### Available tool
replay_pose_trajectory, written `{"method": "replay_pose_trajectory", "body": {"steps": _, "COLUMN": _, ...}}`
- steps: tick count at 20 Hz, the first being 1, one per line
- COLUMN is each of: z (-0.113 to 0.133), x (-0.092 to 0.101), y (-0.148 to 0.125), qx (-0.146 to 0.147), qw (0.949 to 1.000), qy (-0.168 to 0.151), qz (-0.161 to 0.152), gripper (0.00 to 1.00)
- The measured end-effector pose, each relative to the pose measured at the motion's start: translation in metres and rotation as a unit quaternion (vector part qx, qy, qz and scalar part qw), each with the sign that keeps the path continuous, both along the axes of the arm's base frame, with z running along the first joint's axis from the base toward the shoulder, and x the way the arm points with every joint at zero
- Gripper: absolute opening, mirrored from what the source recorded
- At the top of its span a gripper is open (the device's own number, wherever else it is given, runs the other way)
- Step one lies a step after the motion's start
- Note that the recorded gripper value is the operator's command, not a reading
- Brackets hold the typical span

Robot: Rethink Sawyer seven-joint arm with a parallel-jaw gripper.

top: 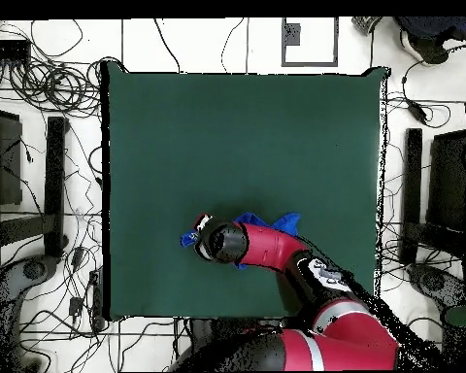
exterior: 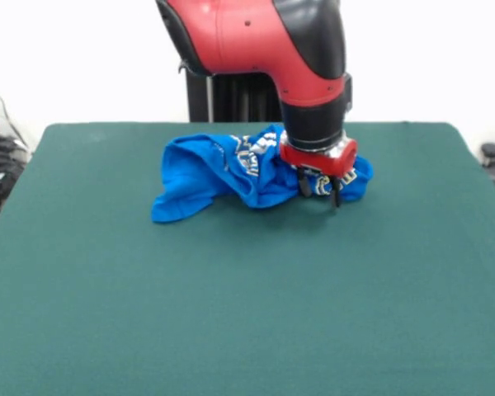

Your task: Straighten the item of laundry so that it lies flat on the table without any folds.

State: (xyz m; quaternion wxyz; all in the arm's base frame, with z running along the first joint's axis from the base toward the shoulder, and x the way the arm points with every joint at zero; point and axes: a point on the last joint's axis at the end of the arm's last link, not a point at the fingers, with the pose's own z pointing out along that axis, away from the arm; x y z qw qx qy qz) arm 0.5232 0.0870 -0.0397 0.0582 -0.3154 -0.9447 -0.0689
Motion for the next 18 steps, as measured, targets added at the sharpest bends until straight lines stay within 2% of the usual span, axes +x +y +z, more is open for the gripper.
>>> {"method": "replay_pose_trajectory", "body": {"steps": 7, "z": 0.000, "x": -0.008, "y": 0.009, "qx": 0.004, "qw": 1.0000, "qy": 0.008, "qz": 0.003, "gripper": 1.00}}
{"method": "replay_pose_trajectory", "body": {"steps": 13, "z": 0.001, "x": -0.016, "y": 0.029, "qx": 0.005, "qw": 0.9997, "qy": 0.013, "qz": 0.018, "gripper": 1.00}}
{"method": "replay_pose_trajectory", "body": {"steps": 18, "z": 0.004, "x": -0.021, "y": 0.031, "qx": 0.006, "qw": 0.9997, "qy": 0.018, "qz": 0.018, "gripper": 1.00}}
